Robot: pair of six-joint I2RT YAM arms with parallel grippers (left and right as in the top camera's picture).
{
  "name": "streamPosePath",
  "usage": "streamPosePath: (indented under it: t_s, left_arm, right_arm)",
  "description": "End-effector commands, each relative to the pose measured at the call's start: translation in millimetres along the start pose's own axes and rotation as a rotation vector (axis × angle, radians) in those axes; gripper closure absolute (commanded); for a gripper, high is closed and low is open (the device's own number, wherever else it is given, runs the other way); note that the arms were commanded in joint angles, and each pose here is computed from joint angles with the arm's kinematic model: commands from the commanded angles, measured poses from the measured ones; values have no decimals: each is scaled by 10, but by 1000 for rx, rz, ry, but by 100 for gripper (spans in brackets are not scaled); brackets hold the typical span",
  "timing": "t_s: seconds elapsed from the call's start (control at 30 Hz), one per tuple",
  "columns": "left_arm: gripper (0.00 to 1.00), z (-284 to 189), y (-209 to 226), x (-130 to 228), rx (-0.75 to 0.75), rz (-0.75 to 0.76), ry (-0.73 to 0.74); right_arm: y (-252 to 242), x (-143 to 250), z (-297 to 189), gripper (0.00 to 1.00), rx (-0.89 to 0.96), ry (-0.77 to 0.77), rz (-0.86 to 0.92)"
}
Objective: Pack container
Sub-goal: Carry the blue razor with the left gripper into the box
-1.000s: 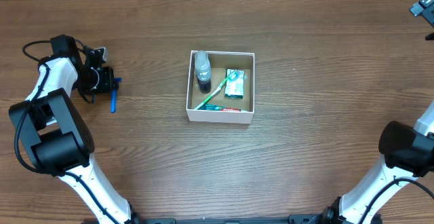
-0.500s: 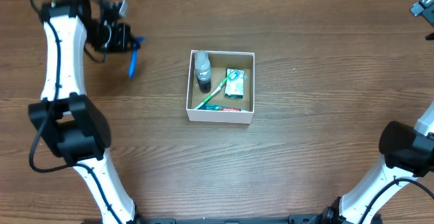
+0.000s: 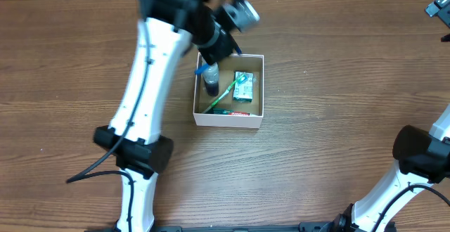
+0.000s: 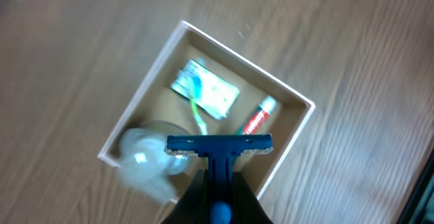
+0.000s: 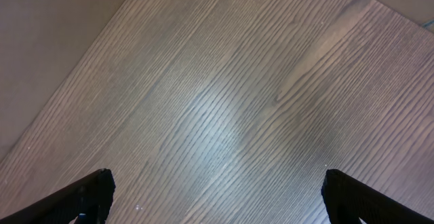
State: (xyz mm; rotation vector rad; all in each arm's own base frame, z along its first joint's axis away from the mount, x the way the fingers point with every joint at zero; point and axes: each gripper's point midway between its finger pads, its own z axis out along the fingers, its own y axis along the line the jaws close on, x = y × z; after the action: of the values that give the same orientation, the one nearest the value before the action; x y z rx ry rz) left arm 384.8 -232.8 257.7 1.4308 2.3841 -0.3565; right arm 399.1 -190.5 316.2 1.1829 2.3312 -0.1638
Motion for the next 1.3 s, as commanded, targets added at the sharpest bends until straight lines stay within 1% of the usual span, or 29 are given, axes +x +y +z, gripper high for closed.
streamPosePath:
  t_s: [0.0,0.23,0.4,0.7,0.87,0.9,0.97,1.03,1.13,1.2,1.27]
  left_arm:
    - [96,318,-191,175,13,173,162]
    - [96,1053,-280,606,143,252,307]
    - [96,1395,-311,762,179,304,323]
    - [96,1786,-335,636,144,377,242]
    - [96,1872,-318,485,130,352,166]
    - [94,1877,-306,464,123,344,159]
    - [67,1882,-291,440,115,337,150]
    - [58,1881,-291,439,115,337,150]
    - [50,1882,-292,441,115,337,151]
    - [38,1881,-292,442,114,317,152]
    - [30,1877,-294,447,113,302,156]
  right_arm:
    - [5,-32,-124,0,-19,-29,-2]
    - [5,-32,-124,0,-19,-29,-2]
    - [5,-32,-124,0,-19,-29,-2]
    - [6,-32,-124,0,-19,-29,-2]
    - [5,-32,-124,0,-19,-29,-2]
    - [5,-32,-124,0,-19,-29,-2]
    - [5,-32,-124,0,-19,-29,-2]
    - [5,-32,-124,0,-19,-29,-2]
    - [5,-32,-124,0,-19,-29,-2]
    - [5,-32,-124,0,-19,-29,-2]
    - [5,-32,-124,0,-19,-29,-2]
